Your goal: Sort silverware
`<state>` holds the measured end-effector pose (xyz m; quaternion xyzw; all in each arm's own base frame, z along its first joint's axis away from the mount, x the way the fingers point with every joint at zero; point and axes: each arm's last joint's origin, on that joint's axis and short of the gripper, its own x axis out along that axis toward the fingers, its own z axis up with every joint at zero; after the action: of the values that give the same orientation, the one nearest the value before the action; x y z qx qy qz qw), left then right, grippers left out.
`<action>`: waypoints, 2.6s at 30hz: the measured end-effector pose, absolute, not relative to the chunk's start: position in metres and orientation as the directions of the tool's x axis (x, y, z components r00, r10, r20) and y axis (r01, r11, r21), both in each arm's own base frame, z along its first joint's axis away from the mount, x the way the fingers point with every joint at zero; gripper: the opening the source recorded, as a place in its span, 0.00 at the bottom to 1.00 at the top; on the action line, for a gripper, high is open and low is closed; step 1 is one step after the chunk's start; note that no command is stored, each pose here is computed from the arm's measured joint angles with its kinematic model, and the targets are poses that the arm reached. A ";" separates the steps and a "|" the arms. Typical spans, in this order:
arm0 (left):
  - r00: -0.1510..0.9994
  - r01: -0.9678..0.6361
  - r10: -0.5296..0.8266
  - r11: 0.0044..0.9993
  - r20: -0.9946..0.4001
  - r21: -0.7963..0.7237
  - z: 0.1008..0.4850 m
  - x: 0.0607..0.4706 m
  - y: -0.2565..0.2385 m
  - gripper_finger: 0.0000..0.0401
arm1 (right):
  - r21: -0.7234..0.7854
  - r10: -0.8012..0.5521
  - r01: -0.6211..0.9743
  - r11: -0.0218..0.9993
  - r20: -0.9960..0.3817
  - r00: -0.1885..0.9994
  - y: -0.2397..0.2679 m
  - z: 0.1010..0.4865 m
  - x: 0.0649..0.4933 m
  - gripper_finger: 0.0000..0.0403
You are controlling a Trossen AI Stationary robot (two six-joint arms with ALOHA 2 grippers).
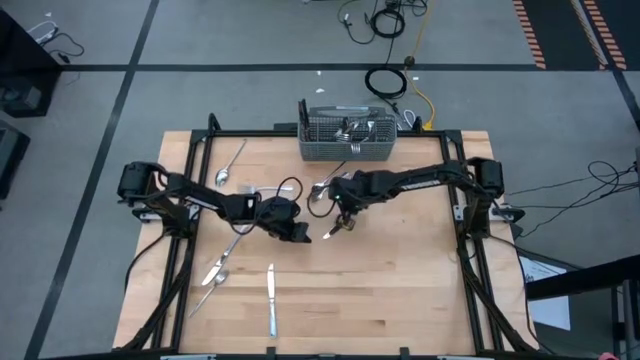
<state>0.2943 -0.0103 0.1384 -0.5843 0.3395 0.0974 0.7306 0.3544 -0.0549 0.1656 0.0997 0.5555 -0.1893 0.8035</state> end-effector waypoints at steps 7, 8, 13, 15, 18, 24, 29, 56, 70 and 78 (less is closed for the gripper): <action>0.757 -0.520 -0.278 0.291 -0.591 -0.803 0.141 0.295 -0.024 0.18 | -0.092 -0.187 0.408 0.908 -0.962 0.200 -0.070 0.148 0.333 0.00; 0.758 -0.519 -0.280 0.288 -0.589 -0.805 0.141 0.295 -0.025 0.18 | -0.087 -0.180 0.414 0.906 -0.965 0.193 -0.073 0.146 0.331 0.00; 0.767 -0.510 -0.286 0.270 -0.574 -0.816 0.143 0.296 -0.029 0.18 | -0.082 -0.180 0.444 0.892 -0.966 0.184 -0.085 0.143 0.326 0.00; 0.767 -0.509 -0.287 0.271 -0.574 -0.817 0.143 0.296 -0.029 0.18 | -0.079 -0.176 0.450 0.889 -0.968 0.178 -0.087 0.143 0.325 0.00; 0.767 -0.510 -0.287 0.271 -0.574 -0.816 0.143 0.296 -0.029 0.18 | -0.068 -0.170 0.462 0.884 -0.968 0.184 -0.091 0.143 0.324 0.00; 0.772 -0.503 -0.287 0.270 -0.567 -0.821 0.143 0.297 -0.029 0.18 | -0.013 -0.146 0.506 0.863 -0.963 0.226 -0.093 0.139 0.324 0.00; 0.774 -0.501 -0.287 0.271 -0.565 -0.822 0.143 0.297 -0.029 0.18 | 0.027 -0.125 0.547 0.836 -0.963 0.240 -0.090 0.131 0.322 0.00; 0.933 -0.353 0.044 0.299 -0.356 -0.887 0.164 0.310 -0.007 0.18 | 0.113 -0.161 0.642 0.758 -0.922 0.352 -0.001 0.220 0.274 0.00; 0.984 -0.087 -0.132 0.237 -0.120 -0.968 0.187 0.316 -0.006 0.18 | 0.413 -0.052 0.791 0.451 -0.873 0.485 0.034 0.174 0.263 0.46; 0.979 -0.082 -0.163 0.236 -0.123 -0.968 0.187 0.316 -0.007 0.18 | 0.433 -0.143 0.833 0.343 -0.853 0.502 0.042 0.167 0.267 0.45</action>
<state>0.3156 -0.0066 0.1867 -0.6175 0.0994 -0.0261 0.7798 0.2672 0.0416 0.1667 0.4656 0.3704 -0.3340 0.7310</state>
